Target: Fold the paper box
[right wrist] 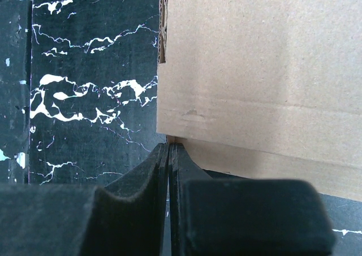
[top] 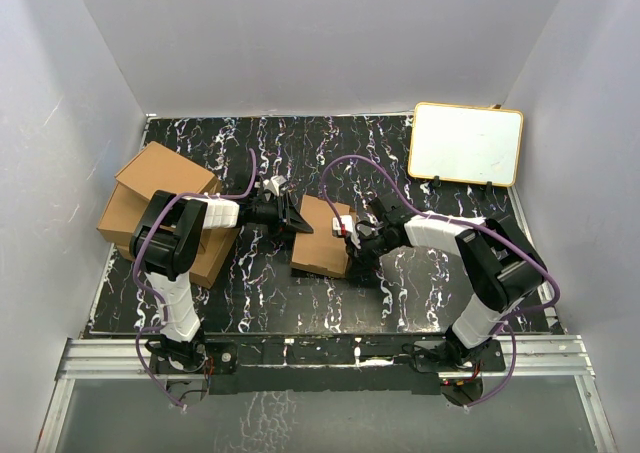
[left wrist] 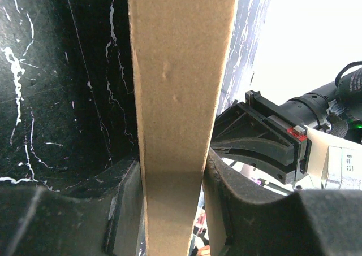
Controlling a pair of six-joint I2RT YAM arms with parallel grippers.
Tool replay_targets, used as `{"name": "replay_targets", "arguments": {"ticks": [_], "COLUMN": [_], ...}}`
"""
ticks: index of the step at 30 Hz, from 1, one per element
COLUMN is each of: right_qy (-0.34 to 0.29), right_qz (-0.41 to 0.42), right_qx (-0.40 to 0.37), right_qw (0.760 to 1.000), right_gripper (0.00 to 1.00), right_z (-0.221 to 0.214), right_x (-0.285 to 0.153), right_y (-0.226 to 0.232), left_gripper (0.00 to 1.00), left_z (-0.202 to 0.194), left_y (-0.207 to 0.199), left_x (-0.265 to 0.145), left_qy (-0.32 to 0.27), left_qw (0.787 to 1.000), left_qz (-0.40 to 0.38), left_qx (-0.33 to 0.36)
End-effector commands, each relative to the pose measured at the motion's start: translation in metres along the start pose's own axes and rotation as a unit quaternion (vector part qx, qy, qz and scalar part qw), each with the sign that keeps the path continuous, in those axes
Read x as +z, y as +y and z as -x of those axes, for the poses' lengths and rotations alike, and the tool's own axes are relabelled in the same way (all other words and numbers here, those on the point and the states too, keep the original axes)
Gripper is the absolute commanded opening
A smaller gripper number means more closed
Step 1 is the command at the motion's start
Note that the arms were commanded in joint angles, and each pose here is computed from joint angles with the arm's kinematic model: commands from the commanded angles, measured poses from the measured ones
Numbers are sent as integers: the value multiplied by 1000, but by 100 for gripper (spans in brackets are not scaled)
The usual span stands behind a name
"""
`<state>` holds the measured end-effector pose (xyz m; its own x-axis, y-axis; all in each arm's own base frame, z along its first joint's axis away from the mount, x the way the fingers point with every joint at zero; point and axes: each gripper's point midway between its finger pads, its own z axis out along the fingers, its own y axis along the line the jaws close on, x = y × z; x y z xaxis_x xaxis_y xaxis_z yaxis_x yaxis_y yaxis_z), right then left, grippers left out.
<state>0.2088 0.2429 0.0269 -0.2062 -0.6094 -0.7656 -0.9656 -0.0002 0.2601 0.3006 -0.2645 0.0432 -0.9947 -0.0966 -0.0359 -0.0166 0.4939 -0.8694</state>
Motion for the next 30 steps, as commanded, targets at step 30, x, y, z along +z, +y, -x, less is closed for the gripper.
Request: {"name": "replay_targets", "arguments": {"ticks": [30], "right_qy": [-1], "right_qz": [-42], "right_qx": [-47], "right_qw": [998], "right_gripper": [8], "right_z": [23], "right_x": [-10], "right_y": [-11], "left_gripper": [0], "left_z": [-2], "left_y": [24], "left_x": [-8], "left_qy": [-29], "left_qw": [994], "left_qz": [103], "left_qx": [-22]}}
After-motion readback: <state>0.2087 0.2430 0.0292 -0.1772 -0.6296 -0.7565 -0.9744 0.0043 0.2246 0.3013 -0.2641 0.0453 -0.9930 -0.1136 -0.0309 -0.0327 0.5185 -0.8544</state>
